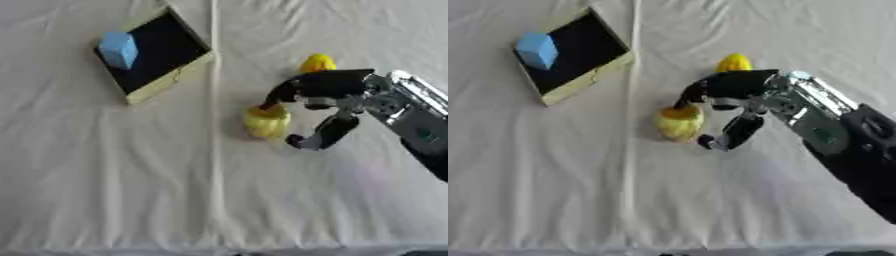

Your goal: Pick up objects on the table and place them in the box.

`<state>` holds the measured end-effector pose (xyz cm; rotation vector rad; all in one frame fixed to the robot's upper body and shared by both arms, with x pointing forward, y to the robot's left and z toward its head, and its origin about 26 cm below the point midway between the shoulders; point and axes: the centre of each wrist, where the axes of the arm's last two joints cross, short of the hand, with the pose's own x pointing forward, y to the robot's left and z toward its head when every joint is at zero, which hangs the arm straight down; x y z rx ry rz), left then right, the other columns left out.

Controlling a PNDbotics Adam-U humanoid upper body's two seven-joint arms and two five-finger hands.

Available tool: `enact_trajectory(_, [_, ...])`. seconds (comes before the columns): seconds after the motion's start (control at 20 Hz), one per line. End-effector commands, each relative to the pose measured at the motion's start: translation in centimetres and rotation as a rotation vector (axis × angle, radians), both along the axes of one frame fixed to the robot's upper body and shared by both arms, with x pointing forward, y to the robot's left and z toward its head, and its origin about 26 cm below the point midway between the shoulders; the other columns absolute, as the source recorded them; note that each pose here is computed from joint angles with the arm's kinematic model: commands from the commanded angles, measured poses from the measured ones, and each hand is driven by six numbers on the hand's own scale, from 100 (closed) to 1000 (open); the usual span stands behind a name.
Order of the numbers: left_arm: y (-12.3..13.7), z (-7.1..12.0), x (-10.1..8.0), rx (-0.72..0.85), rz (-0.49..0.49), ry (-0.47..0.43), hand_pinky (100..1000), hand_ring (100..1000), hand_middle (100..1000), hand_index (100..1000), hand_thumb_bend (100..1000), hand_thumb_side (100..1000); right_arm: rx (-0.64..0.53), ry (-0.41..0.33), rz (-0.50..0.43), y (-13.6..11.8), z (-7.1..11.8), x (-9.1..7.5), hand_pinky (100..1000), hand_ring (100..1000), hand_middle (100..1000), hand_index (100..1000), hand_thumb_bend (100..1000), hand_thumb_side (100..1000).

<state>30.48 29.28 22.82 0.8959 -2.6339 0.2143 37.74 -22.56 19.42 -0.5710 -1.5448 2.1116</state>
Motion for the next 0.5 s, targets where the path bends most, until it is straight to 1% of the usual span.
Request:
enact_trajectory(0.05, [0.00, 0.80, -0.32, 0.012, -0.008, -0.026, 793, 762, 695, 892, 168, 433, -0.006, -0.015, -0.007, -0.14, 0.26, 0.17, 927, 895, 782, 873, 197, 311])
enact_trajectory(0.1, [0.00, 0.81, -0.32, 0.011, -0.008, -0.026, 793, 762, 694, 892, 168, 433, -0.003, -0.015, -0.008, -0.10, 0.16, 0.20, 924, 891, 771, 864, 193, 309])
enact_trajectory(0.15, [-0.01, 0.81, -0.32, 0.011, -0.008, -0.026, 792, 762, 694, 892, 168, 434, 0.005, -0.017, -0.012, -0.07, 0.07, 0.23, 911, 868, 716, 820, 179, 270])
enact_trajectory(0.2, [-0.03, 0.80, -0.32, 0.011, -0.009, -0.026, 792, 762, 694, 892, 167, 434, 0.016, -0.021, -0.017, -0.04, -0.01, 0.27, 905, 859, 694, 801, 183, 239])
enact_trajectory(0.25, [-0.04, 0.80, -0.31, 0.010, -0.010, -0.026, 792, 761, 693, 892, 167, 435, 0.028, -0.030, -0.021, -0.02, -0.04, 0.29, 896, 842, 658, 770, 178, 178])
enact_trajectory(0.3, [-0.05, 0.80, -0.31, 0.009, -0.010, -0.026, 792, 761, 693, 892, 165, 435, 0.042, -0.041, -0.028, -0.01, -0.08, 0.33, 883, 818, 619, 736, 134, 109])
enact_trajectory(0.35, [-0.05, 0.79, -0.31, 0.009, -0.010, -0.026, 792, 761, 693, 892, 164, 436, 0.063, -0.056, -0.039, -0.02, -0.09, 0.38, 874, 803, 602, 716, 100, 100])
enact_trajectory(0.5, [-0.04, 0.76, -0.32, 0.010, -0.011, -0.023, 791, 760, 692, 892, 164, 437, 0.149, -0.102, -0.071, 0.03, -0.03, 0.37, 841, 743, 514, 630, 100, 100])
